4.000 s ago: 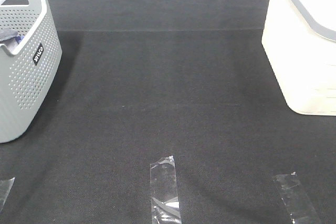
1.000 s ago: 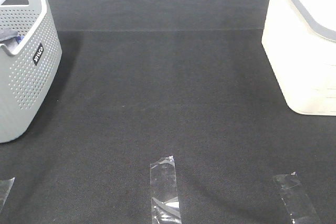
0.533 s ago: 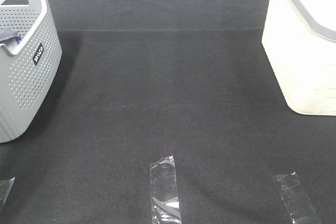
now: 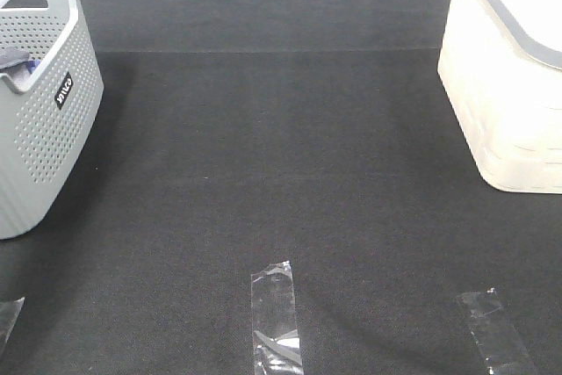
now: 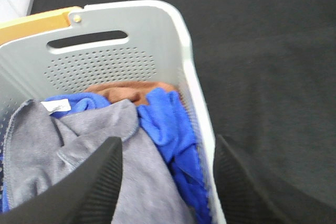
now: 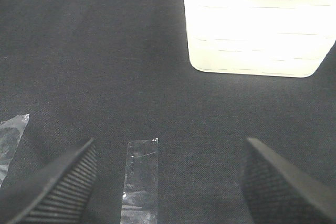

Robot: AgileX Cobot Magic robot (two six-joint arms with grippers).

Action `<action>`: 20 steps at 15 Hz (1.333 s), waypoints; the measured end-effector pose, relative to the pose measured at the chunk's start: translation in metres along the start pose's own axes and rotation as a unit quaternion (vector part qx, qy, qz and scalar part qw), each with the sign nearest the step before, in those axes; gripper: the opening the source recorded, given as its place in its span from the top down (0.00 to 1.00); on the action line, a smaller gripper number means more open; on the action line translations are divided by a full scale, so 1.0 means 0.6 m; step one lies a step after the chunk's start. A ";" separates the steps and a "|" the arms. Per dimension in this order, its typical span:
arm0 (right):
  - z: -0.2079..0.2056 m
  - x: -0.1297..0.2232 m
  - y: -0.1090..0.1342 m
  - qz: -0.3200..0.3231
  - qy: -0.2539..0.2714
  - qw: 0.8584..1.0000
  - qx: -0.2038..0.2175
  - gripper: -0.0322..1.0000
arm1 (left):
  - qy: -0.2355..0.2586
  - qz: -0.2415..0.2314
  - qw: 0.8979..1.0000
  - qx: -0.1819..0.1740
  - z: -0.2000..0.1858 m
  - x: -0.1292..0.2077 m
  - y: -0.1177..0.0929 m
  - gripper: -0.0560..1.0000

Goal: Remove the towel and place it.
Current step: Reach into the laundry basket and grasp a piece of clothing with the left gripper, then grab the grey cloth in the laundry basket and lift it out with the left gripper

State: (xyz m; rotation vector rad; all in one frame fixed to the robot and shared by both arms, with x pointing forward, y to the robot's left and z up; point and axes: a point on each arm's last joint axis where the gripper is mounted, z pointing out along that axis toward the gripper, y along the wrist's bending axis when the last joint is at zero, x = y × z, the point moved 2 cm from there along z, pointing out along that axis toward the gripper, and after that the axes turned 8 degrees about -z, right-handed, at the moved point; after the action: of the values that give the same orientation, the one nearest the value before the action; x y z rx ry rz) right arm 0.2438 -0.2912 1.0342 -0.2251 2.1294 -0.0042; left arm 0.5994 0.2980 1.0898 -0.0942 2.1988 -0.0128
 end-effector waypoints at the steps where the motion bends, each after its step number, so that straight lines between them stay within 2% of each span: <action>1: 0.000 0.000 0.000 0.000 0.000 1.000 0.000 0.28 | 0.024 -0.004 0.999 -0.022 0.021 -0.014 0.005 0.46; 2: 0.000 0.000 0.000 0.000 0.000 1.000 0.000 0.28 | 0.053 -0.003 0.997 -0.063 0.050 -0.036 0.016 0.46; 5: 0.000 0.000 0.000 0.000 0.000 1.000 0.000 0.28 | 0.096 0.009 0.984 -0.150 0.095 -0.079 0.040 0.46; 8: 0.000 0.000 0.000 0.000 0.000 1.000 0.000 0.28 | 0.138 -0.005 0.970 -0.198 0.133 -0.101 0.067 0.46; 9: 0.000 0.000 0.000 0.000 0.000 1.000 0.000 0.28 | 0.138 -0.005 0.970 -0.198 0.133 -0.101 0.067 0.46; 12: 0.000 0.000 0.000 0.000 0.000 1.000 0.000 0.28 | 0.194 -0.019 0.954 -0.229 0.169 -0.100 0.140 0.46; 15: 0.000 0.000 0.000 0.000 0.000 1.000 0.000 0.28 | 0.220 -0.008 0.945 -0.240 0.193 -0.083 0.182 0.46; 18: 0.000 0.000 0.000 0.000 0.000 1.000 0.000 0.28 | 0.240 0.016 0.941 -0.238 0.236 -0.055 0.204 0.46; 20: 0.000 0.000 0.000 0.000 0.000 1.000 0.000 0.28 | 0.224 0.039 0.946 -0.230 0.275 -0.043 0.208 0.46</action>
State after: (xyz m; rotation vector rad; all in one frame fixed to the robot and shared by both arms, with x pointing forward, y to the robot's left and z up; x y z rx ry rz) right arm 0.2438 -0.2912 1.0342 -0.2251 2.1294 -0.0042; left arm 0.7399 0.4287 1.0079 -0.2891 2.6170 0.5762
